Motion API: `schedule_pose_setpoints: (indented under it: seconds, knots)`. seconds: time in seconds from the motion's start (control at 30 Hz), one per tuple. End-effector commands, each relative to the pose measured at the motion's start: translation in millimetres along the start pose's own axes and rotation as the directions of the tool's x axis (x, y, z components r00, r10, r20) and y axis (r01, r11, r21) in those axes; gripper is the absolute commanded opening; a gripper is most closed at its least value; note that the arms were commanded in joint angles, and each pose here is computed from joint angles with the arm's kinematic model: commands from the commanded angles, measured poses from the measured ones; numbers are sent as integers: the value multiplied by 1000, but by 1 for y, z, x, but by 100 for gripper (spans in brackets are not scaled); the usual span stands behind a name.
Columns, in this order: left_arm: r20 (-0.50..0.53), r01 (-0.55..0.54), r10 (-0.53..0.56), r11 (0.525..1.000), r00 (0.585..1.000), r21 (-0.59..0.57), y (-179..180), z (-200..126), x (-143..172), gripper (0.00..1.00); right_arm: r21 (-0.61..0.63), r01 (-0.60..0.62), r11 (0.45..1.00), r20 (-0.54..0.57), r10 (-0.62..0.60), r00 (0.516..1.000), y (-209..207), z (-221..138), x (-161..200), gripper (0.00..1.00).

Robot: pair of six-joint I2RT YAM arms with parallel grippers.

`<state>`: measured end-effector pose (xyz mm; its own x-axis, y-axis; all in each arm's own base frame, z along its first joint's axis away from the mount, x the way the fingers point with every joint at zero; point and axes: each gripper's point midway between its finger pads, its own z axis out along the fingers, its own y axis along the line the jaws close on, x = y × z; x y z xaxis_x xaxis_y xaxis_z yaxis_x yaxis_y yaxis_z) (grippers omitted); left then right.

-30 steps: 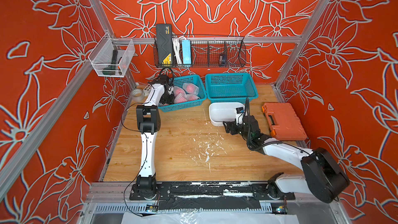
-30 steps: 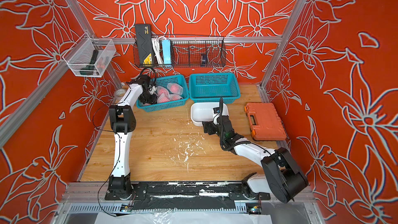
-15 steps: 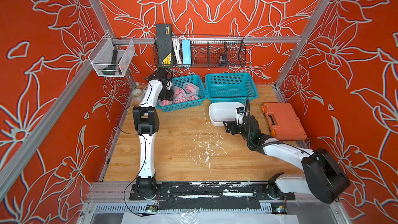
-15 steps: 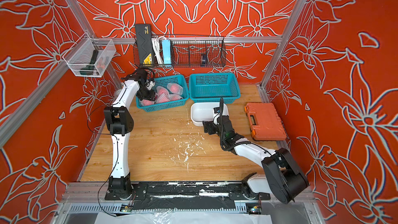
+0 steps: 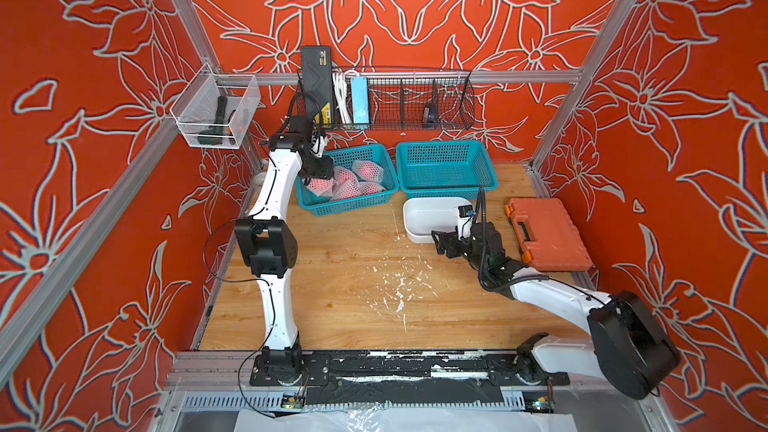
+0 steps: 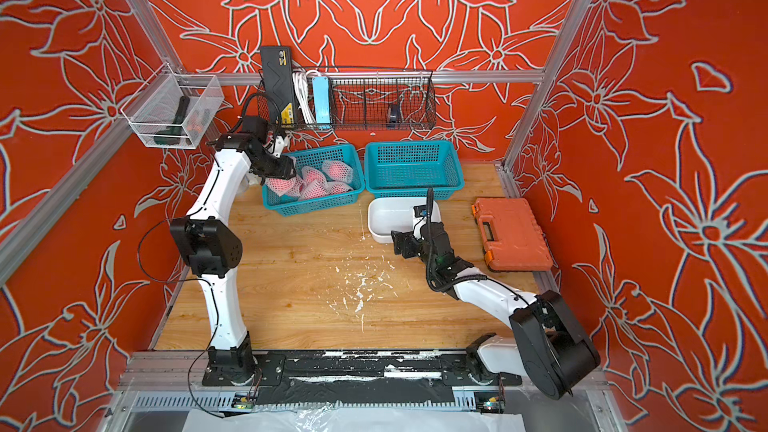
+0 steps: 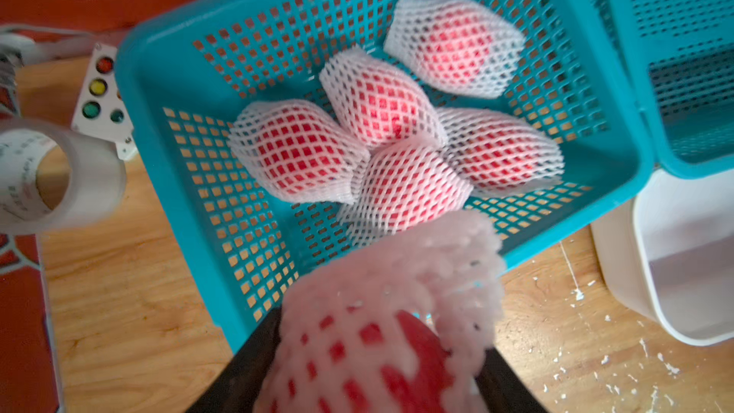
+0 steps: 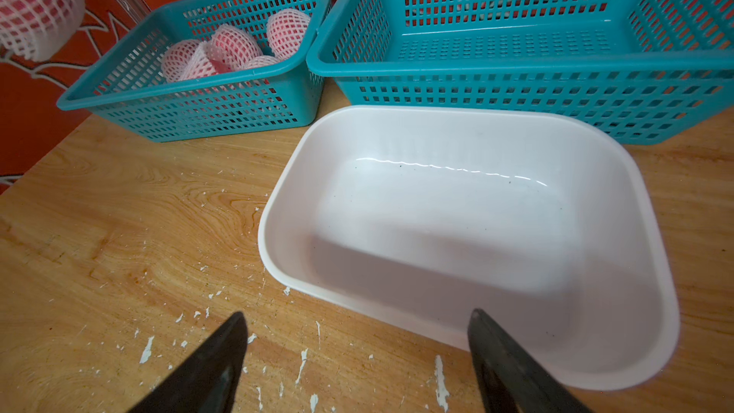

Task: Remove foam nets from apples
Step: Pick up the apple from the basket, then place the apple at the center of the board.

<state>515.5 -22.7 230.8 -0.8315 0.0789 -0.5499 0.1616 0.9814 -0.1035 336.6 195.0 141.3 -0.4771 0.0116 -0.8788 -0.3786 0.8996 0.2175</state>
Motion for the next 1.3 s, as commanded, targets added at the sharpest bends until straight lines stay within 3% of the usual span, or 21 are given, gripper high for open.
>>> schedule_pose_setpoints:
  seconds: [0.0,0.27,0.47,0.7,0.9,1.03,1.27]
  knots:
    - [93,-7,-4,994,996,110,-32,-17,-9,43,7,1,1000,37,-1,999,1,-5,-10,87]
    - [282,-48,-48,944,958,325,-108,-48,21,45,-1,-5,1000,46,5,999,2,-8,-11,87]
    - [503,-261,-60,799,862,542,-198,-64,87,52,-44,8,999,64,-5,998,10,-12,-14,87]
    - [658,-425,-18,750,753,507,-240,-42,151,54,-81,26,996,76,-20,997,15,-12,-11,87]
    - [698,-450,-37,739,715,501,-239,-18,172,58,-166,62,984,87,-48,995,30,-10,-10,87]
    - [683,-471,-26,705,730,530,-246,-3,180,64,-320,141,937,155,-95,983,59,-19,-11,87]
    - [628,-457,5,691,778,561,-249,25,195,73,-373,138,918,119,-100,988,72,-9,-3,86]
